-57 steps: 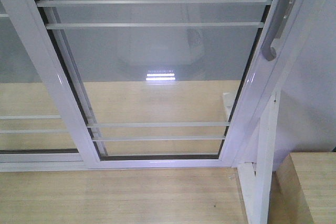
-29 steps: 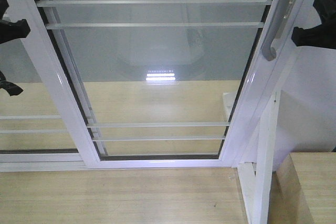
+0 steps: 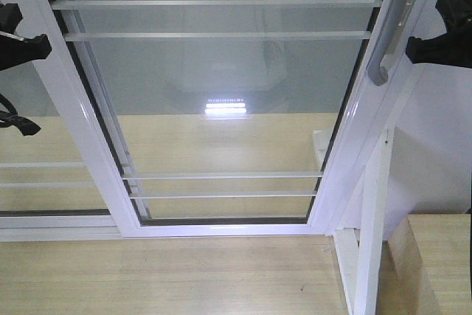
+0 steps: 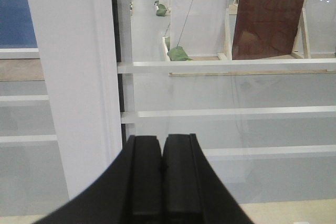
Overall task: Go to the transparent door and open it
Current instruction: 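Raise both arms up toward the glass door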
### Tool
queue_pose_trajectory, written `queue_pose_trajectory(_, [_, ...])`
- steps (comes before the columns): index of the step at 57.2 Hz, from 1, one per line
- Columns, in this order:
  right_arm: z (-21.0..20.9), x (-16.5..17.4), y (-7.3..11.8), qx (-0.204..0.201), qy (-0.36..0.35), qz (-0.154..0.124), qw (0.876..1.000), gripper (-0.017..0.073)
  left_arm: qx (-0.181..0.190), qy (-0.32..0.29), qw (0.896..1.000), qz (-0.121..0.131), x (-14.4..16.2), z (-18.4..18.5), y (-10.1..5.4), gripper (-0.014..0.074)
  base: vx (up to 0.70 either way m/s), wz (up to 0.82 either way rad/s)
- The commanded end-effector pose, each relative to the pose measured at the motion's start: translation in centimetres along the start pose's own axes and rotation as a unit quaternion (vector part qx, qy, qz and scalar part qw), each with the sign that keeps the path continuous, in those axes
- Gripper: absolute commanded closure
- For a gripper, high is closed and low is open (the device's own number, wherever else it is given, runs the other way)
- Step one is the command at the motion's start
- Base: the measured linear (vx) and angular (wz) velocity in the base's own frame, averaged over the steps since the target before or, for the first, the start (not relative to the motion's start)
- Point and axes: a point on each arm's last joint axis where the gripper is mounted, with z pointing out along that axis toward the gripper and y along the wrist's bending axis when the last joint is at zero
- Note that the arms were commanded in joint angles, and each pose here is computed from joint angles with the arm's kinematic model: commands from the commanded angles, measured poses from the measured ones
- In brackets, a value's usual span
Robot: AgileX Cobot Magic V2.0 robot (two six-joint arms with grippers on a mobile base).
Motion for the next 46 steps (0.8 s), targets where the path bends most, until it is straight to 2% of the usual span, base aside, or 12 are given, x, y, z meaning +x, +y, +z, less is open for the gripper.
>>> queue_pose_trajectory(1, [-0.2,-2.4,-0.3,0.007,-0.071,-0.005,0.997,0.0315,-0.002,-0.076,0.997,-0.008,-2.7,-0.4,-0.1,0.0393,0.00,0.00])
queue_pose_trajectory(15, [-0.2,-2.5,-0.4,0.013,-0.076,0.011,0.997,-0.0081,-0.002,-0.077,0.997,-0.008,-2.7,-0.4,-0.1,0.0121,0.00,0.00])
queue_pose_trajectory(20, [-0.2,-2.5,-0.4,0.014,-0.075,0.014,0.997,-0.0171,-0.002,-0.077,0.997,-0.008,-2.7,-0.4,-0.1,0.0028,0.00,0.00])
queue_pose_trajectory(28, [0.5,-2.0,-0.5,0.019,-0.076,0.025,0.997,-0.0164,-0.003,-0.082,0.997,-0.009,-2.8,-0.4,-0.1,-0.0031,0.00,0.00])
queue_pose_trajectory(36, [2.2,-0.8,-0.6,0.031,-0.078,0.043,0.996,-0.0139,-0.004,-0.097,0.995,-0.009,-3.1,-0.4,0.0,-0.0015,0.00,0.00])
queue_pose_trajectory(46, [4.8,1.4,-0.9,0.059,-0.096,0.038,0.993,-0.0112,-0.004,-0.098,0.995,-0.009,-3.1,-0.4,0.0,0.0025,0.00,0.00])
